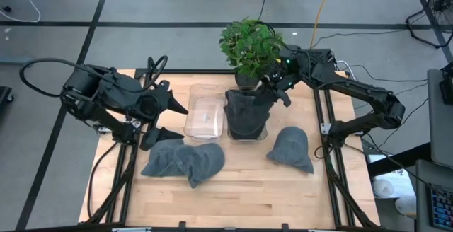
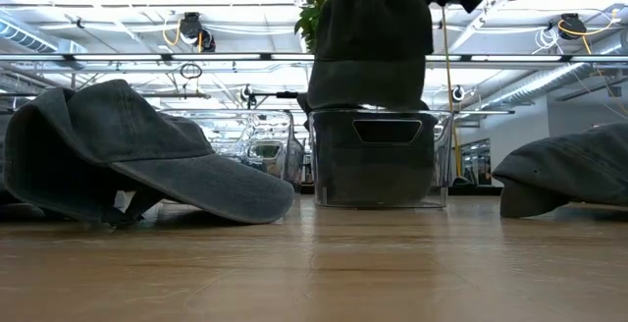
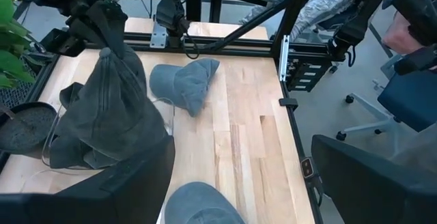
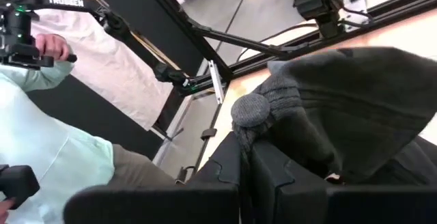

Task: Pick & Place hat
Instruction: Put the black cap into the right transparent bin

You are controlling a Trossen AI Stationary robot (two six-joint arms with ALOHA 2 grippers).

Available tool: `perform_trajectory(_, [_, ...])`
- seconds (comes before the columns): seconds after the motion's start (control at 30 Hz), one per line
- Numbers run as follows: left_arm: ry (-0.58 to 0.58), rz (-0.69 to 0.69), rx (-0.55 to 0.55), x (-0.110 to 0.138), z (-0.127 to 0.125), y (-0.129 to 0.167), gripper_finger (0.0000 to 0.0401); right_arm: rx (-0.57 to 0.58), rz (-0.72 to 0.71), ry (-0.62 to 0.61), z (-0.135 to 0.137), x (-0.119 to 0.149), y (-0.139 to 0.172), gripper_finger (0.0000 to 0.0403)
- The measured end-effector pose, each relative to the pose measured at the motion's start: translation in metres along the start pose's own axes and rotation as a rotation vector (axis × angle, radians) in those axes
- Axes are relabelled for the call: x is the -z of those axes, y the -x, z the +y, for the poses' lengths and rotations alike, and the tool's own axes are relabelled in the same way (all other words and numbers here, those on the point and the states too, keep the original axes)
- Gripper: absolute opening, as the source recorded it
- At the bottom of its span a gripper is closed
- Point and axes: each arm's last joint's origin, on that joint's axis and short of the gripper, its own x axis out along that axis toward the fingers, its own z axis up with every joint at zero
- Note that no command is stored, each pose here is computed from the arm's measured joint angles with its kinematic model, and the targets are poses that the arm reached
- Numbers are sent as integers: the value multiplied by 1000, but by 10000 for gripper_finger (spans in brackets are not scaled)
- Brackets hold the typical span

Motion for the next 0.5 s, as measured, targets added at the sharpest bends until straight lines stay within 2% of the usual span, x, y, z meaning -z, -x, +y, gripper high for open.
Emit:
perform_trajectory(0.07, [-2, 0, -1, 0, 0, 0, 346, -4, 4, -3, -3, 0, 0, 0])
perform_trajectory(0.37, [1, 0, -1, 0, 0, 0, 343, -162, 123, -79, -8, 26, -23, 0])
perform_trajectory(0.5, [-5, -4, -19, 0, 1, 0, 343, -162, 126, -73, -9, 29, -24, 0])
